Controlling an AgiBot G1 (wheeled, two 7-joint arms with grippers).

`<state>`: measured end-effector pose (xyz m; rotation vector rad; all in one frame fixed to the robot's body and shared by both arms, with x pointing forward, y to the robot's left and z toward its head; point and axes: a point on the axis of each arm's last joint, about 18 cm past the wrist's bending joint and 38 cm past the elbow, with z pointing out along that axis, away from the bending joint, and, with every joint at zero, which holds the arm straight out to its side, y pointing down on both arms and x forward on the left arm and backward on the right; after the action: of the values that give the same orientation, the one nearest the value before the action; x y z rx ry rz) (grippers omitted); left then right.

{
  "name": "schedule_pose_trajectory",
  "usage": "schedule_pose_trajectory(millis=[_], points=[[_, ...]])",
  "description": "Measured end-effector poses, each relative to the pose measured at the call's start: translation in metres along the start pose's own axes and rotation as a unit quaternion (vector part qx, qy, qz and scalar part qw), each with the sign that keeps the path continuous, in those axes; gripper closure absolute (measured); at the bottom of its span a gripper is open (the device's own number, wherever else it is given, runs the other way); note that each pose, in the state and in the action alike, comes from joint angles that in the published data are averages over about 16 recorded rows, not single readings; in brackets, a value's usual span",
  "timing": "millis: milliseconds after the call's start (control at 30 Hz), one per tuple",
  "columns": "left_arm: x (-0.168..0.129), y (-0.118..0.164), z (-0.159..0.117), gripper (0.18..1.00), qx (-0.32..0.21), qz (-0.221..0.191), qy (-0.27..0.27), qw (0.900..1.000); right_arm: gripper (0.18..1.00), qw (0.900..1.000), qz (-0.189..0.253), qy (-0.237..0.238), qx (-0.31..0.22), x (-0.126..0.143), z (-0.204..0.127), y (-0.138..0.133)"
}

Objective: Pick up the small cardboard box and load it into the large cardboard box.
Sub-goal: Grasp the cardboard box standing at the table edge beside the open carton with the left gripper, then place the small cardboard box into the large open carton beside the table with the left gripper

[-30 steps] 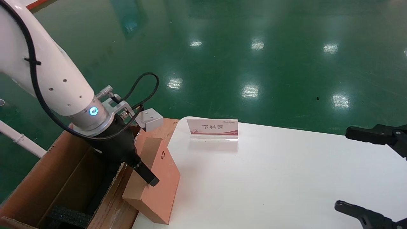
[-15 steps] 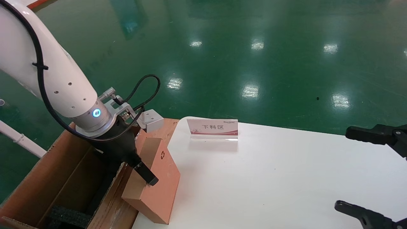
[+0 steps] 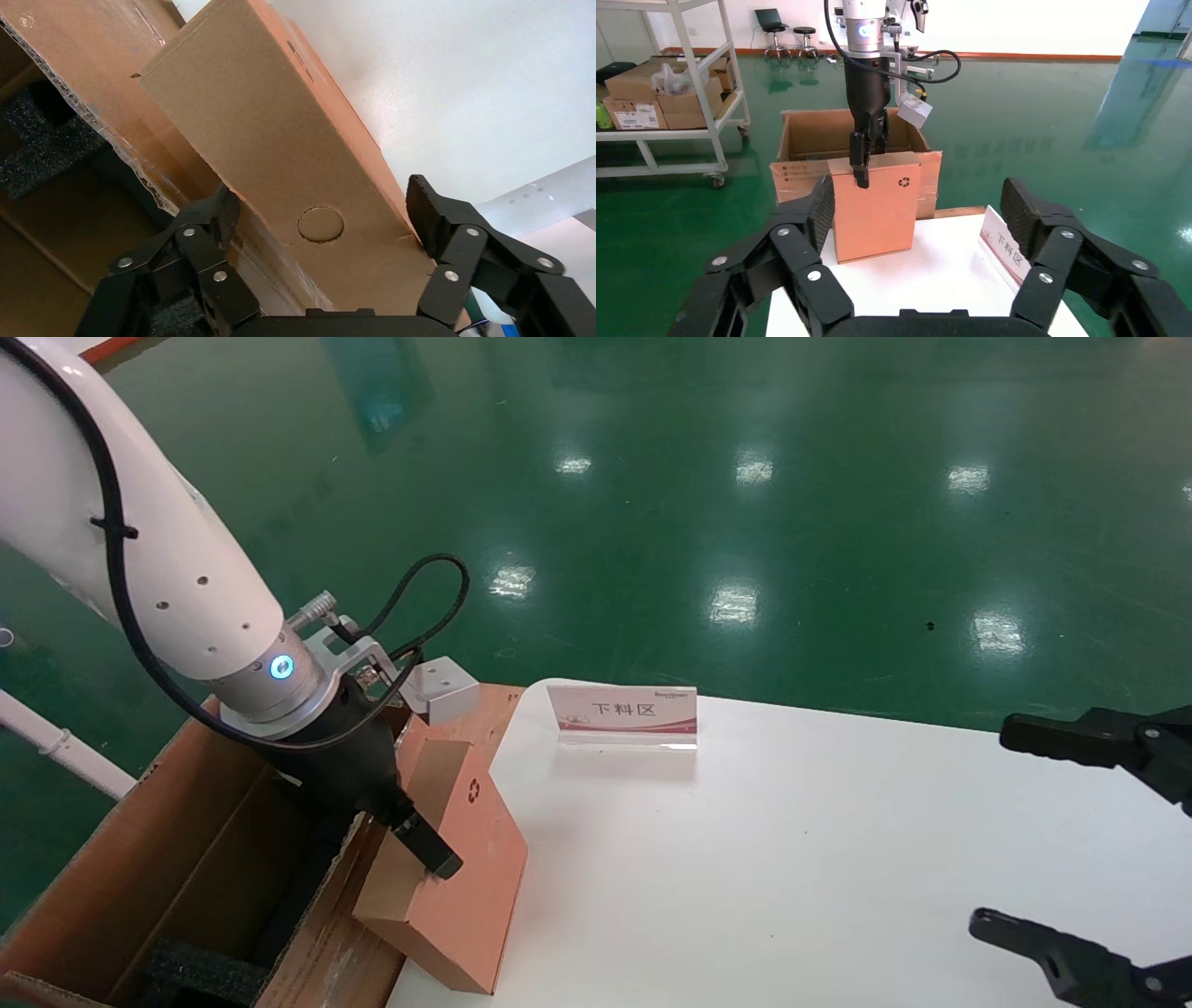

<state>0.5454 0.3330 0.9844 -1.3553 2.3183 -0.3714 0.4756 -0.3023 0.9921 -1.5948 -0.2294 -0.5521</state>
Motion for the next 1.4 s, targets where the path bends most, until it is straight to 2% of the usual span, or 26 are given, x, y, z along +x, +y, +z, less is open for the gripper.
schedule_pose_trajectory(millis=[267,667,833,1067,1400], points=[[0.0,0.0,0.0,0.378,0.0,0.0,0.0,1.0,0.368,1.0,0.0,0.0,0.0,0.0,0.0,0.0],[-0.001,-0.001,-0.001,0.648,0.001,0.0,0.0,1.0,0.641,1.0,0.0,0.0,0.0,0.0,0.0,0.0],[-0.006,-0.007,-0.012,0.739,0.018,0.0,-0.01,0.9998,0.756,1.0,0.0,0.0,0.0,0.0,0.0,0.0],[-0.018,-0.029,-0.062,0.796,0.08,0.005,-0.038,0.9961,0.876,1.0,0.0,0.0,0.0,0.0,0.0,0.0],[-0.032,-0.056,-0.178,0.813,0.181,0.025,-0.098,0.9782,0.971,1.0,0.0,0.0,0.0,0.0,0.0,0.0]])
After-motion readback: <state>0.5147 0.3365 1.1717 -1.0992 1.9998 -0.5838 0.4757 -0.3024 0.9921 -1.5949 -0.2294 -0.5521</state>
